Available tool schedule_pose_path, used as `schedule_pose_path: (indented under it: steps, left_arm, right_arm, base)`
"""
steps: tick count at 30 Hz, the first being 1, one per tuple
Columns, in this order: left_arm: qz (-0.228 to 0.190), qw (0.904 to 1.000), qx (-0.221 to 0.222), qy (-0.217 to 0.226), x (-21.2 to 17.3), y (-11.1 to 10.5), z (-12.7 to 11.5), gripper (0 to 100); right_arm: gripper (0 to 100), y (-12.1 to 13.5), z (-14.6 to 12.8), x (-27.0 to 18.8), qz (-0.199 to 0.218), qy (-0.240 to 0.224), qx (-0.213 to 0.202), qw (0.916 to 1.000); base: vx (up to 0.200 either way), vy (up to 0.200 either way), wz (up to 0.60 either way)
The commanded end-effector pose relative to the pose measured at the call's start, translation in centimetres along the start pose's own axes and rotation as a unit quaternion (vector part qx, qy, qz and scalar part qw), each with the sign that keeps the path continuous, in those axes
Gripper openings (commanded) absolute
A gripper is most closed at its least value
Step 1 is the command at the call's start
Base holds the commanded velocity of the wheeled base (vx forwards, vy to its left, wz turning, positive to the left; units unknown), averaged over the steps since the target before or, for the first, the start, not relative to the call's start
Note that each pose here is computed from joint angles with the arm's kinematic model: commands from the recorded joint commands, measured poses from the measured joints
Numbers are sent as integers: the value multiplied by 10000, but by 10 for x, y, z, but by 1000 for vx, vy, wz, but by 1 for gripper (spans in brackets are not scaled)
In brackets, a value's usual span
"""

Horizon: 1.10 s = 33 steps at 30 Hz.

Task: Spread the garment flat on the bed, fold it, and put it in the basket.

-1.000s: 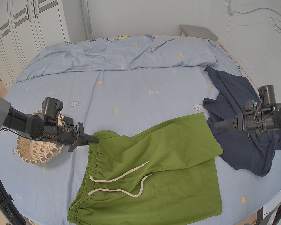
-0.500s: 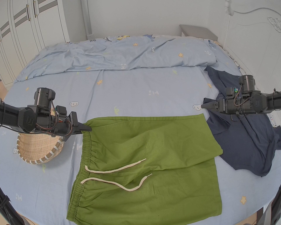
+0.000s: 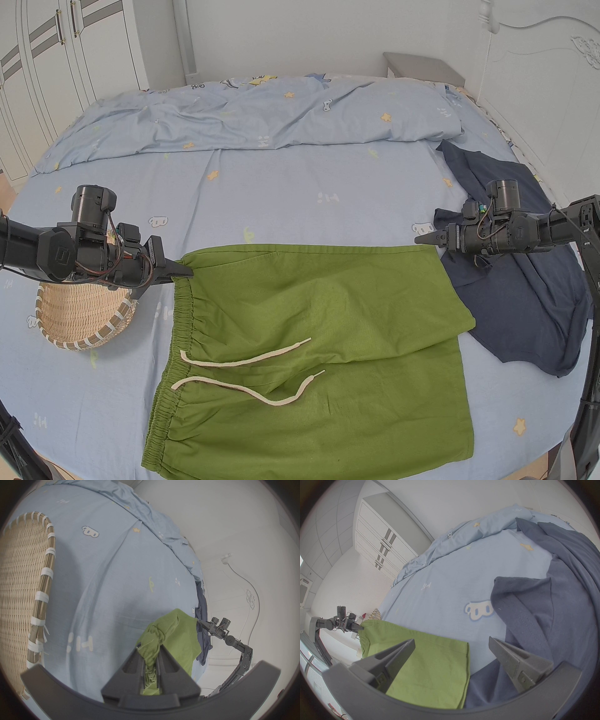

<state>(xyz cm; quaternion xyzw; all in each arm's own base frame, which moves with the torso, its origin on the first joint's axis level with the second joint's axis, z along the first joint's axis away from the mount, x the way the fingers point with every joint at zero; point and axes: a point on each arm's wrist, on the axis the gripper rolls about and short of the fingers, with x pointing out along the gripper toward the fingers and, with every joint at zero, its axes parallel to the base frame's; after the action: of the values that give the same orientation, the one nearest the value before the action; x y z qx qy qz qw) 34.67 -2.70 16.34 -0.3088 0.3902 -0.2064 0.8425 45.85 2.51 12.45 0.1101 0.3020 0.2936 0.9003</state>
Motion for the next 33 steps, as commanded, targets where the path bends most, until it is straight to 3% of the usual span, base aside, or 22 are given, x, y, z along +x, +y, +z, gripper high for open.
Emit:
schedule_pose_path:
  steps: [1, 11, 12, 27, 33]
  left_arm:
    - [2, 10000, -7, 7, 1, 1, 0, 0]
    - [7, 10000, -11, -9, 1, 1, 1, 0]
    - [7, 10000, -11, -9, 1, 1, 1, 0]
    - [100, 9999, 28, -44, 7, 7, 6, 0]
    - [195, 9996, 79, -201, 9, 7, 15, 0]
  right_arm:
    - [100, -6, -8, 14, 37, 52, 20, 10000]
    - [100, -4, -11, 19, 118, 74, -6, 9999]
    - [0, -4, -12, 19, 118, 80, -1, 9999]
    - [0, -1, -8, 17, 124, -61, -83, 9999]
    - [0, 22, 18, 15, 234, -397, -351, 9983]
  base:
    - [0, 0, 0]
    - [0, 0, 0]
    - [0, 0, 0]
    - [0, 0, 0]
    - [0, 0, 0]
